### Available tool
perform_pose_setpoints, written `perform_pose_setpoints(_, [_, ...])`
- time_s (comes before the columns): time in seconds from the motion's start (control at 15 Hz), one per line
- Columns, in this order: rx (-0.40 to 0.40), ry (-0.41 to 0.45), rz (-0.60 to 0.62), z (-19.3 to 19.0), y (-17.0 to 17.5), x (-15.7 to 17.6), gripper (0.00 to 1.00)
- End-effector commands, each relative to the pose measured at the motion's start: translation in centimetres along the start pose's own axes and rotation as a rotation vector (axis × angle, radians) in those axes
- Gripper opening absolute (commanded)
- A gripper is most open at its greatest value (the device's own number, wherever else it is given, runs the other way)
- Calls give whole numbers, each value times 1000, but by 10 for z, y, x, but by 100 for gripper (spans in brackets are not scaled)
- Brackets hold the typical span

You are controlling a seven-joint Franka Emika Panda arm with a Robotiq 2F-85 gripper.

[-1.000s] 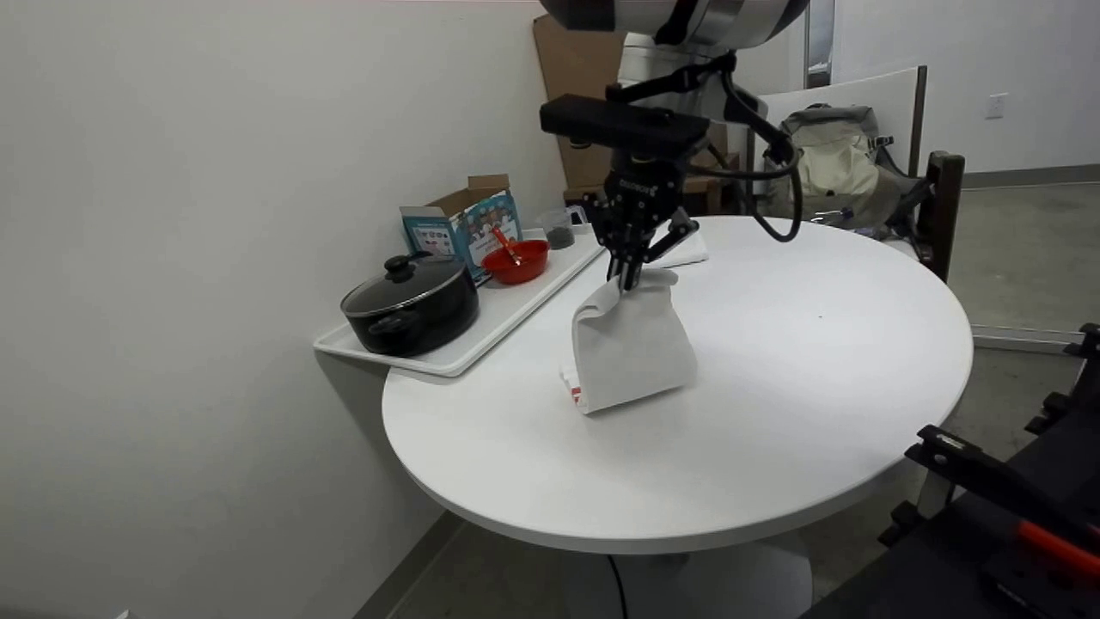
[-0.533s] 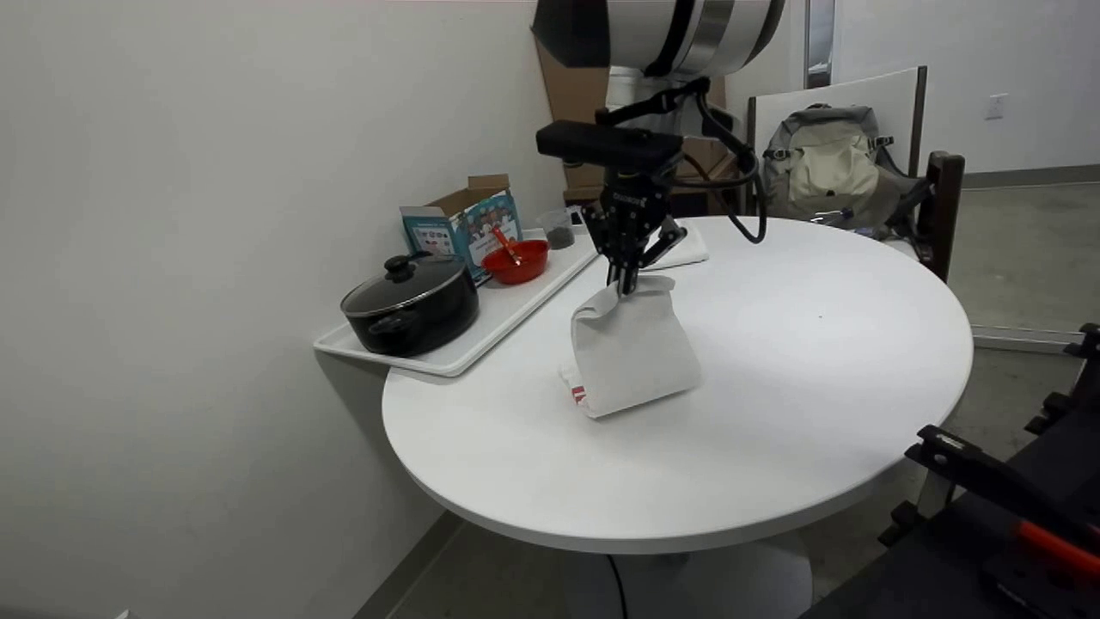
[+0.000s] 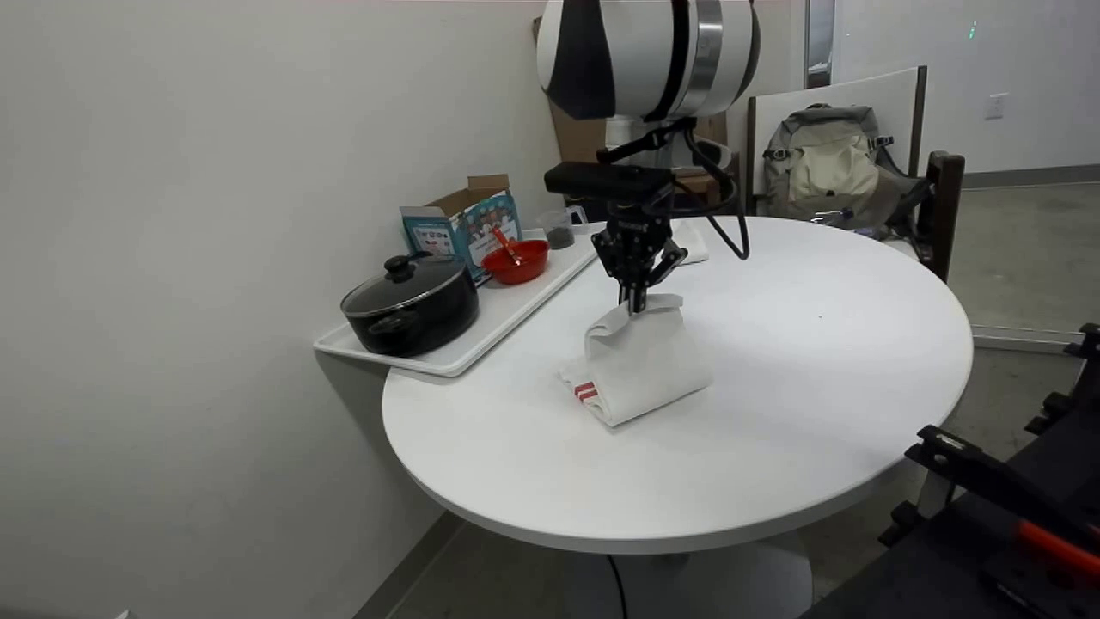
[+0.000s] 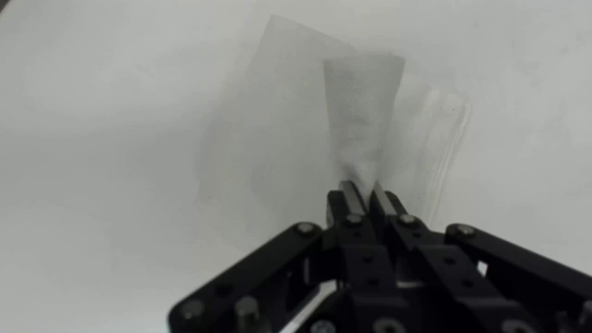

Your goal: Fold the cloth in half

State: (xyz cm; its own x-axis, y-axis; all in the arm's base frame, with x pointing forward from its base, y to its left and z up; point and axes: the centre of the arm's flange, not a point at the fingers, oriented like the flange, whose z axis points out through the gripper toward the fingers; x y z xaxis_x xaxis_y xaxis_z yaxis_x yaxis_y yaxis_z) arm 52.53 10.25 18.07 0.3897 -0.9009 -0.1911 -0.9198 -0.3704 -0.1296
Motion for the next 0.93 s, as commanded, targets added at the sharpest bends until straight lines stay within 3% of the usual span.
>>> perform_pose_setpoints(0.0, [-32,11,-32,3,-30,-4,6])
perform_pose_setpoints(0.2, [-55,28,-82,9,-42,-17,6])
perform_pose_setpoints(0.27, [-67,28,-98,13,-46,-21,32])
perform_pose_setpoints(0.33, [-75,28,-109,16,-49,-23,33])
perform_pose_setpoints(0.87, [-83,12,-189,23,-56,-46,90])
